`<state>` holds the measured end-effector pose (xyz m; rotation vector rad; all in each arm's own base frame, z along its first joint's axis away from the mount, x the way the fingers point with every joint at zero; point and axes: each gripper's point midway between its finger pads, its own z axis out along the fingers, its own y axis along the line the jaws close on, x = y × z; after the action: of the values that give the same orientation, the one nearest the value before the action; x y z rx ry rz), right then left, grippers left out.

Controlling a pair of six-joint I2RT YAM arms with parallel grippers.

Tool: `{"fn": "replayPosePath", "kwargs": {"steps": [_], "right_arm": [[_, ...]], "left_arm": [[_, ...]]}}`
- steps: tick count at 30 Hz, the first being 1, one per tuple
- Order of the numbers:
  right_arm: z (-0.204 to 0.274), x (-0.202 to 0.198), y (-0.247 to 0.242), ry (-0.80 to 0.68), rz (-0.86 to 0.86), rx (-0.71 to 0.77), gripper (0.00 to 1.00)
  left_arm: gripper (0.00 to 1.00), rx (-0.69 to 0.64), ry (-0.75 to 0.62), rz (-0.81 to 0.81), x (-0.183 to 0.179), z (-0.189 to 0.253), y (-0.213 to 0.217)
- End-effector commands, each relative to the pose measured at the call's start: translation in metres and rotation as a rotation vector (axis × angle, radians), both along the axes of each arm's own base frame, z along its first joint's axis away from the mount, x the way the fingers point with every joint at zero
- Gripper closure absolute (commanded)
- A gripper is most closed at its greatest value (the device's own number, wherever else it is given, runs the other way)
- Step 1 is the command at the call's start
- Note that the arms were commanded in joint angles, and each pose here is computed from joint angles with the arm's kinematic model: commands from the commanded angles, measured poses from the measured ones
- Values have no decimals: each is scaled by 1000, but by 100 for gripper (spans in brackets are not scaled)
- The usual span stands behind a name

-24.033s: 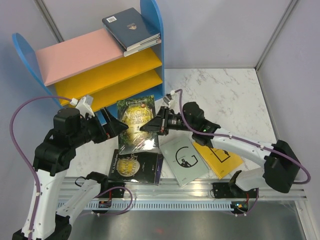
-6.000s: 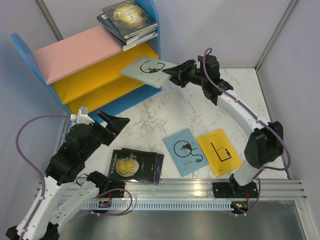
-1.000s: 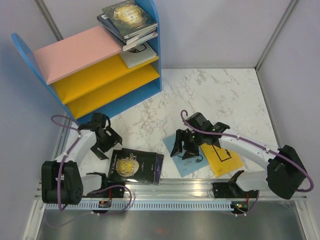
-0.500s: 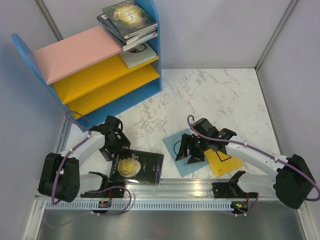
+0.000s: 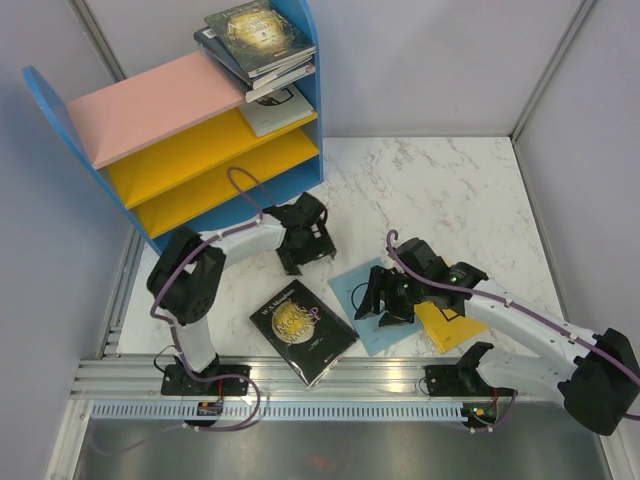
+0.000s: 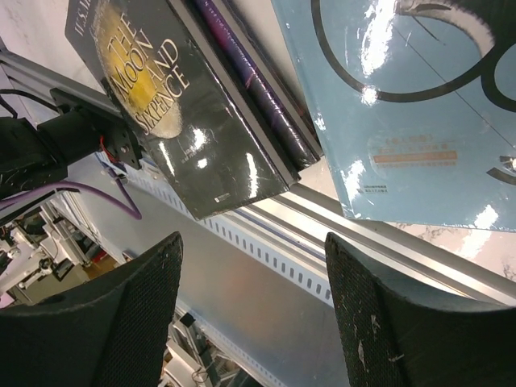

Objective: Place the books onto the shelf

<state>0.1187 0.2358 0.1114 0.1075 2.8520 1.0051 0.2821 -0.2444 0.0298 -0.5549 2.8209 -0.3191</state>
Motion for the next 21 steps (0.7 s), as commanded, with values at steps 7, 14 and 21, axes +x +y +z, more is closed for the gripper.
{"fn": "replayPosePath", "kwargs": {"steps": [7,14,21], "right_arm": [[31,27,-3,-100,-22,33,24],[30,48,16,-127,43,34,24],[20,76,43,-110,103,26,24]], "left_arm": [[0,-318,-282,-289,39,124,-135],[0,-111,-316,-214,-4,147,-18],[0,-106,-219,-105,-90,114,50]]}}
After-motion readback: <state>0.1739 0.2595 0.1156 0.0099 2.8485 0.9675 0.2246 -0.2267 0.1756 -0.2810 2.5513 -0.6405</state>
